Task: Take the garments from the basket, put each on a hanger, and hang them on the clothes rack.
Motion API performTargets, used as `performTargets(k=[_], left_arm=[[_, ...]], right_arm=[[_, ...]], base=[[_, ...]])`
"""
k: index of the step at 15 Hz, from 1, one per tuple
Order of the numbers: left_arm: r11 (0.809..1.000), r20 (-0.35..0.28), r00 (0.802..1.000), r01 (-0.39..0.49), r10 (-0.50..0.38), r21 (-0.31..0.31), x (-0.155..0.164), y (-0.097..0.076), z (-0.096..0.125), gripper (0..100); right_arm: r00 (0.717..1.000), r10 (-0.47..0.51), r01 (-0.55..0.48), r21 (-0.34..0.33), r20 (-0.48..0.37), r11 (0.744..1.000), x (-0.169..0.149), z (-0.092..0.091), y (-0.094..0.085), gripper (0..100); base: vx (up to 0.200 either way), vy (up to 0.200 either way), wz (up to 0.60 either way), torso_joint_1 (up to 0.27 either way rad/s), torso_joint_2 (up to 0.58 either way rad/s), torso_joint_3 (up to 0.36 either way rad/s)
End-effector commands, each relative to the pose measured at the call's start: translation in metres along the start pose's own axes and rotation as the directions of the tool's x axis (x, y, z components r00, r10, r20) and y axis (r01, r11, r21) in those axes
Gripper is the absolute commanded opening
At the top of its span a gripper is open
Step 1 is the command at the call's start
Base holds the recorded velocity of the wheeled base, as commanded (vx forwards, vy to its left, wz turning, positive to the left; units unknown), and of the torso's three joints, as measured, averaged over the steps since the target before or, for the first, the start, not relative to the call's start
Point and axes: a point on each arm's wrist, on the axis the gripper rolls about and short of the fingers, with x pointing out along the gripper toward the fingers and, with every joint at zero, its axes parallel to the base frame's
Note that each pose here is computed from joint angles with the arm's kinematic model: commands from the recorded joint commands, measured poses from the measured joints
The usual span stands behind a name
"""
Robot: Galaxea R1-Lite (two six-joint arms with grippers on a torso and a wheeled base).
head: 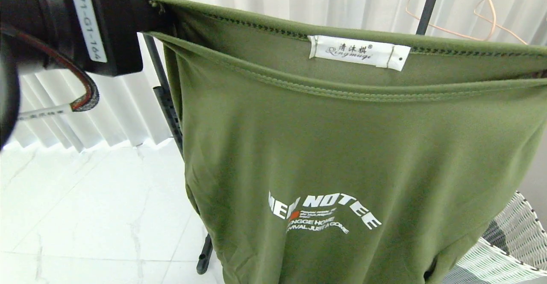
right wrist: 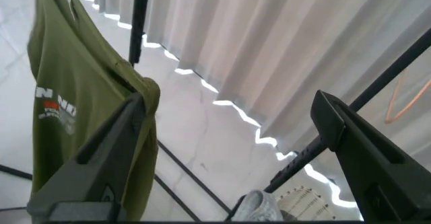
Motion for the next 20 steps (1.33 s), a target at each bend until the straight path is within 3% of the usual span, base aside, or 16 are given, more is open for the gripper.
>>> performTargets(k=[1, 8, 9, 10, 11, 13, 17, 18, 19, 20], left_arm=[[1.0, 0.005, 1.0, -0.009, 0.009, -0.005, -0.002, 0.004, 0.0, 0], [0.998, -0.008, 0.997, -0.07, 0.07, 0.006, -0.017, 0.029, -0.015, 0], [0.997, -0.006, 0.997, -0.08, 0.08, 0.024, -0.021, 0.033, -0.016, 0], [0.995, 0.002, 0.996, -0.09, 0.09, 0.052, -0.027, 0.039, -0.018, 0], [0.991, 0.004, 0.995, -0.102, 0.102, 0.091, -0.032, 0.045, -0.021, 0], [0.979, -0.004, 0.99, -0.142, 0.144, 0.147, -0.043, 0.059, -0.033, 0], [0.969, -0.023, 0.98, -0.192, 0.198, 0.153, -0.052, 0.075, -0.05, 0], [0.967, -0.025, 0.978, -0.2, 0.207, 0.155, -0.052, 0.077, -0.051, 0], [0.969, -0.024, 0.979, -0.195, 0.2, 0.15, -0.052, 0.081, -0.051, 0], [0.97, -0.027, 0.98, -0.191, 0.197, 0.149, -0.052, 0.083, -0.052, 0]], right_arm=[[1.0, 0.001, -0.001, 0.013, 0.003, 1.0, -0.001, 0.0, 0.0, 100], [0.999, -0.017, 0.014, 0.084, 0.035, 0.996, -0.001, 0.002, -0.001, 100], [0.998, -0.065, 0.066, 0.077, -0.007, 0.995, 0.0, -0.002, -0.003, 100], [0.977, -0.185, 0.191, 0.053, -0.105, 0.98, 0.001, -0.011, -0.01, 100], [0.933, -0.295, 0.304, 0.014, -0.206, 0.952, 0.0, -0.02, -0.016, 100], [0.838, -0.437, 0.447, -0.047, -0.328, 0.893, -0.001, -0.037, -0.027, 100], [0.673, -0.602, 0.605, -0.148, -0.431, 0.783, -0.011, -0.064, -0.038, 100], [0.651, -0.615, 0.615, -0.166, -0.445, 0.771, -0.013, -0.068, -0.039, 100], [0.605, -0.644, 0.633, -0.208, -0.468, 0.746, -0.016, -0.074, -0.041, 100], [0.597, -0.648, 0.631, -0.222, -0.472, 0.743, -0.018, -0.076, -0.041, 100]], base=[[0.0, 0.0, 0.0, 0.0, 0.0, 0.0], [0.0, 0.0, 0.0, 0.0, 0.0, 0.0], [0.0, 0.0, 0.0, 0.0, 0.0, 0.0], [0.0, 0.0, 0.0, 0.0, 0.0, 0.0], [0.0, 0.0, 0.0, 0.0, 0.0, 0.0], [0.0, 0.0, 0.0, 0.0, 0.0, 0.0], [0.0, 0.0, 0.0, 0.0, 0.0, 0.0], [0.0, 0.0, 0.0, 0.0, 0.0, 0.0], [0.0, 0.0, 0.0, 0.0, 0.0, 0.0], [0.0, 0.0, 0.0, 0.0, 0.0, 0.0]])
